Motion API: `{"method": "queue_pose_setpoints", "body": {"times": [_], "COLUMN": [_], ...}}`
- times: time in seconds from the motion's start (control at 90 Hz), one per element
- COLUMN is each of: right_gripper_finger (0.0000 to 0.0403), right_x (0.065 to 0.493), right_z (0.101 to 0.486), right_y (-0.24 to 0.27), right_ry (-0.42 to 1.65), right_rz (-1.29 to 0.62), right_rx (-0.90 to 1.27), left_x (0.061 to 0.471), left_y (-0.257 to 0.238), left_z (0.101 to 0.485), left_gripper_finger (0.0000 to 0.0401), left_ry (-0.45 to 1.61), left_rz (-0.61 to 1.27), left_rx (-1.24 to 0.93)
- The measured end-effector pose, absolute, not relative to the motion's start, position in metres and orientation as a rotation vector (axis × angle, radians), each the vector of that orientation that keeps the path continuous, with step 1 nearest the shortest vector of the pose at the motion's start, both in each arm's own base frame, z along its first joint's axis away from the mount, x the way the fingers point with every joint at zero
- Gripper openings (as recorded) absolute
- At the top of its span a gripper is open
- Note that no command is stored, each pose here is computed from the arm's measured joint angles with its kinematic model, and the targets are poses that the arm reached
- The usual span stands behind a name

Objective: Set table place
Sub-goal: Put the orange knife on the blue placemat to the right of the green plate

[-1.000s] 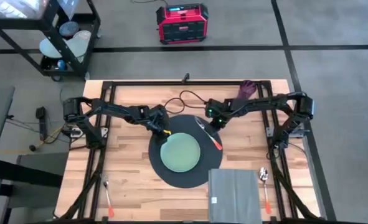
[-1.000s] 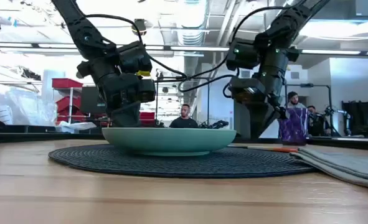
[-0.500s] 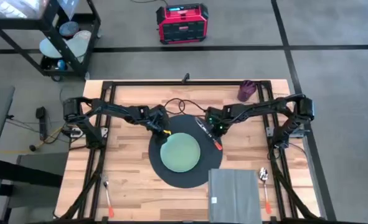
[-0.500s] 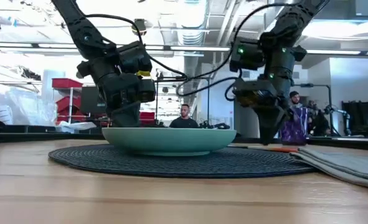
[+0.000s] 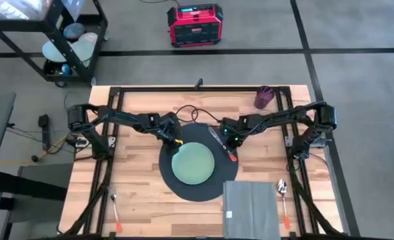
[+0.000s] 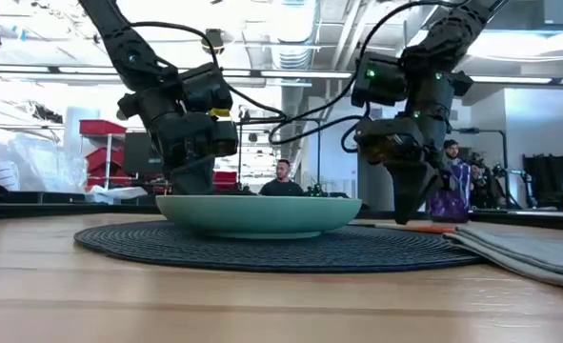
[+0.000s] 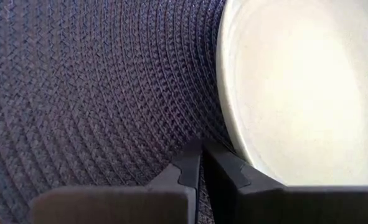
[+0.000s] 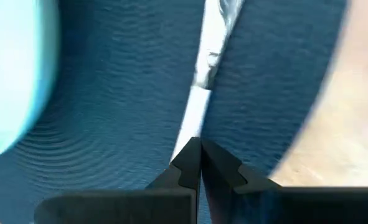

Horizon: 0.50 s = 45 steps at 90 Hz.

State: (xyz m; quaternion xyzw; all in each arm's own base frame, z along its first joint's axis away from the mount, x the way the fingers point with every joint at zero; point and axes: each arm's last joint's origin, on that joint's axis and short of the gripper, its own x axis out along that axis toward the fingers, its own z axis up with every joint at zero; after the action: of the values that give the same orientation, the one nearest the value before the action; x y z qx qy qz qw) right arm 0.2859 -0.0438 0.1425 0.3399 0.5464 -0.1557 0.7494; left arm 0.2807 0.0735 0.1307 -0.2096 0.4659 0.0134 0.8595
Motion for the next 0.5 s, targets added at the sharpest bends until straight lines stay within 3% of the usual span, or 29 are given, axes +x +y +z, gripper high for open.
{"method": "queue_pose_setpoints", "body": {"times": [0.5], "right_gripper_finger": [0.0], "right_x": [0.288], "right_z": [0.147], "right_y": [-0.033], "right_ry": [1.164], "right_rz": [-0.379], "right_rx": [0.752], "left_x": [0.282], "left_y": [0.074], "left_z": [0.131], "left_gripper_finger": [0.0], "left_ry": [0.966], "left_rz": [0.034], "left_rx": [-0.45]}}
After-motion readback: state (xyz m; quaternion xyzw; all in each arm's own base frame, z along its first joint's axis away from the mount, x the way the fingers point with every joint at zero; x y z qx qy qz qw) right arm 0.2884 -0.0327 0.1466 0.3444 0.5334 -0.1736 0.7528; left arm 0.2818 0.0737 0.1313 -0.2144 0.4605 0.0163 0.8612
